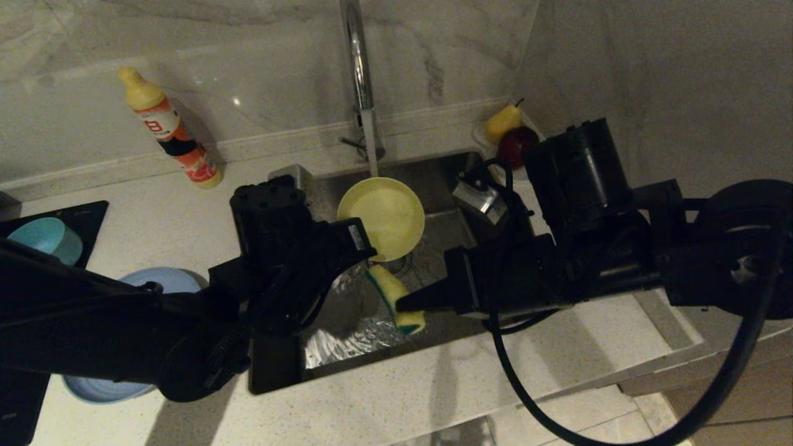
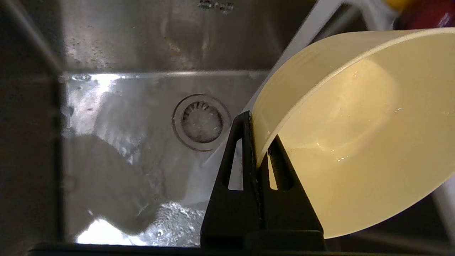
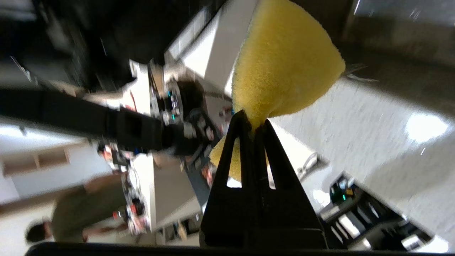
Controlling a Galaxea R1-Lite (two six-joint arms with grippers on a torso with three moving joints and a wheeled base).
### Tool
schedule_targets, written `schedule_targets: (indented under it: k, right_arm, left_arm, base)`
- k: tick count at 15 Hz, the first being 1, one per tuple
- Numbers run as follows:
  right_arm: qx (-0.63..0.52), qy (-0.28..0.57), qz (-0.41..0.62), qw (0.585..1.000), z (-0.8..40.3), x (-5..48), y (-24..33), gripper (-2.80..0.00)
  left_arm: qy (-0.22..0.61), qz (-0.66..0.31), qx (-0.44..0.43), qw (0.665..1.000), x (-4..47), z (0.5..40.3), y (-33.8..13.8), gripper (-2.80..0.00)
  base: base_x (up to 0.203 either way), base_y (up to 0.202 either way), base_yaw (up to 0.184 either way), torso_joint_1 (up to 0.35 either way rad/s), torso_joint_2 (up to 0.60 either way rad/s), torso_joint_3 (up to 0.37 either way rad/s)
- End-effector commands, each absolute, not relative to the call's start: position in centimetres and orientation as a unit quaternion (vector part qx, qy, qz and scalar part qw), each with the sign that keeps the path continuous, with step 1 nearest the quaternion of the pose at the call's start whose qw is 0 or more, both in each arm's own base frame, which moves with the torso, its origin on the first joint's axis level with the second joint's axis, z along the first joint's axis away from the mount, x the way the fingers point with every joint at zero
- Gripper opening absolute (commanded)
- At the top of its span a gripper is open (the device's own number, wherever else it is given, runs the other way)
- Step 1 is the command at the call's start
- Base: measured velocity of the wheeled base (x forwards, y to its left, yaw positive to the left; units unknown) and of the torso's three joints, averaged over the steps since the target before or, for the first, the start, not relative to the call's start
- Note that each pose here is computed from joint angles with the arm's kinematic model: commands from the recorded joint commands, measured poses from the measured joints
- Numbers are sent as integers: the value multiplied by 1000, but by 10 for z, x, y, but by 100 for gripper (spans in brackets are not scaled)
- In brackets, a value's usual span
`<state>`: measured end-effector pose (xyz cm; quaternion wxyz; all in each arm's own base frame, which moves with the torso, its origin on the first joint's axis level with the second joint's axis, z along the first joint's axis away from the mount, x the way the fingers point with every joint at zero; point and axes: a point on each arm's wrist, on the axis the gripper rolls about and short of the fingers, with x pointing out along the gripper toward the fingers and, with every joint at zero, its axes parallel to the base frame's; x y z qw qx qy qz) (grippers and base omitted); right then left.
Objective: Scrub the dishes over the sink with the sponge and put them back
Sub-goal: Wipe the bowl
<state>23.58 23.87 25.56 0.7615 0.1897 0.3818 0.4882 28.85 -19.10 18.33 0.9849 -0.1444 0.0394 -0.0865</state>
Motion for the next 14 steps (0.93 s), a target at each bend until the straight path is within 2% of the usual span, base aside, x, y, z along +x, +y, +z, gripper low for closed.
schedule_targets:
  k: [1,9,14]
  right_arm:
    - [199,375,482,766,259,246,239,-280]
    - [208,355,479,775,266,266,243,-280]
    - [219,349,475,778,269,278,247,-280]
  left_arm:
    - [35,-90,-138,986,283,180,-190,-280]
    - [-2,-101,-127,987,272,178,-183,-280]
    - [-14,-132,-131,982,266,190,-180,-280]
  base:
    - [0,0,0,0,0,0]
    - [0,0,0,0,0,0]
    - [0,0,0,0,0,0]
